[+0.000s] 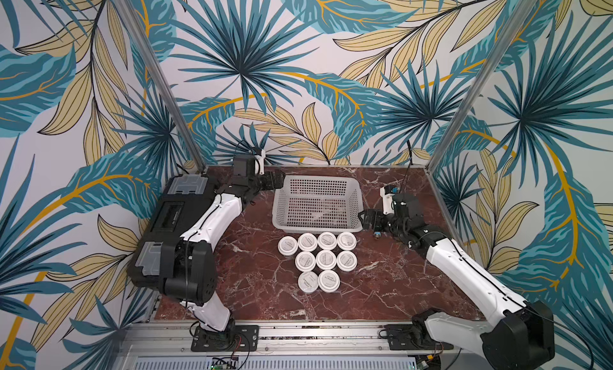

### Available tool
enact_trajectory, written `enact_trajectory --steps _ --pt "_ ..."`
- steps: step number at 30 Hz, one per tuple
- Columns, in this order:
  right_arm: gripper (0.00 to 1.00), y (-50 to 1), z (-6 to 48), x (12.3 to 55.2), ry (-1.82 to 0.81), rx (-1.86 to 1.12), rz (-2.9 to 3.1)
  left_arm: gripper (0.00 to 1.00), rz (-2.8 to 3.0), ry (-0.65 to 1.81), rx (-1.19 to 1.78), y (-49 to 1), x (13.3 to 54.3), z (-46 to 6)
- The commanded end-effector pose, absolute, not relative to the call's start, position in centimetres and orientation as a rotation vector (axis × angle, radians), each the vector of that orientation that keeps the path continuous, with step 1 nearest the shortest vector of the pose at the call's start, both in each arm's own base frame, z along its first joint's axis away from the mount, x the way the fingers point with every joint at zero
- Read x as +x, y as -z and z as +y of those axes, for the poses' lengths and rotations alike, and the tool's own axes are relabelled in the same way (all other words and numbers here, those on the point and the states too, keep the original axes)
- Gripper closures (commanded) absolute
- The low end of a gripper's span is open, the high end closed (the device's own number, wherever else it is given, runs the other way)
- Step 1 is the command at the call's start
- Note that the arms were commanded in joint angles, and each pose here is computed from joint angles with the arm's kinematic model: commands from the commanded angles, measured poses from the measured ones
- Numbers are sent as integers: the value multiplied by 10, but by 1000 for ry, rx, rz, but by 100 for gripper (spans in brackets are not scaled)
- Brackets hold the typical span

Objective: Put the yogurt in the basket
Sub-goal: Move the basket to the center of the board.

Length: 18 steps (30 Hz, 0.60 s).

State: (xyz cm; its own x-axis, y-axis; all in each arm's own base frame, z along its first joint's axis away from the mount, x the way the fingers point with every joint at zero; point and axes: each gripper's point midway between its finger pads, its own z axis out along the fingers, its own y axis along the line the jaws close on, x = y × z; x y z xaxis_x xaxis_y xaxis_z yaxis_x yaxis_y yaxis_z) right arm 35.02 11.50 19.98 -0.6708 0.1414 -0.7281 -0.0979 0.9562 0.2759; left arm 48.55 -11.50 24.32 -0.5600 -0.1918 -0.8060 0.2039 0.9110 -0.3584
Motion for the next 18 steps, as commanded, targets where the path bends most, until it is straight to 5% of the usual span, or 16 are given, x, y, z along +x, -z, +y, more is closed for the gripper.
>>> enact_trajectory --steps 1,18 --pt "0 -195 104 360 -289 24 2320 0 2217 509 -45 -191 470 -109" --pt "1 -146 131 446 -403 36 2428 4 2276 552 -93 -142 437 -111"
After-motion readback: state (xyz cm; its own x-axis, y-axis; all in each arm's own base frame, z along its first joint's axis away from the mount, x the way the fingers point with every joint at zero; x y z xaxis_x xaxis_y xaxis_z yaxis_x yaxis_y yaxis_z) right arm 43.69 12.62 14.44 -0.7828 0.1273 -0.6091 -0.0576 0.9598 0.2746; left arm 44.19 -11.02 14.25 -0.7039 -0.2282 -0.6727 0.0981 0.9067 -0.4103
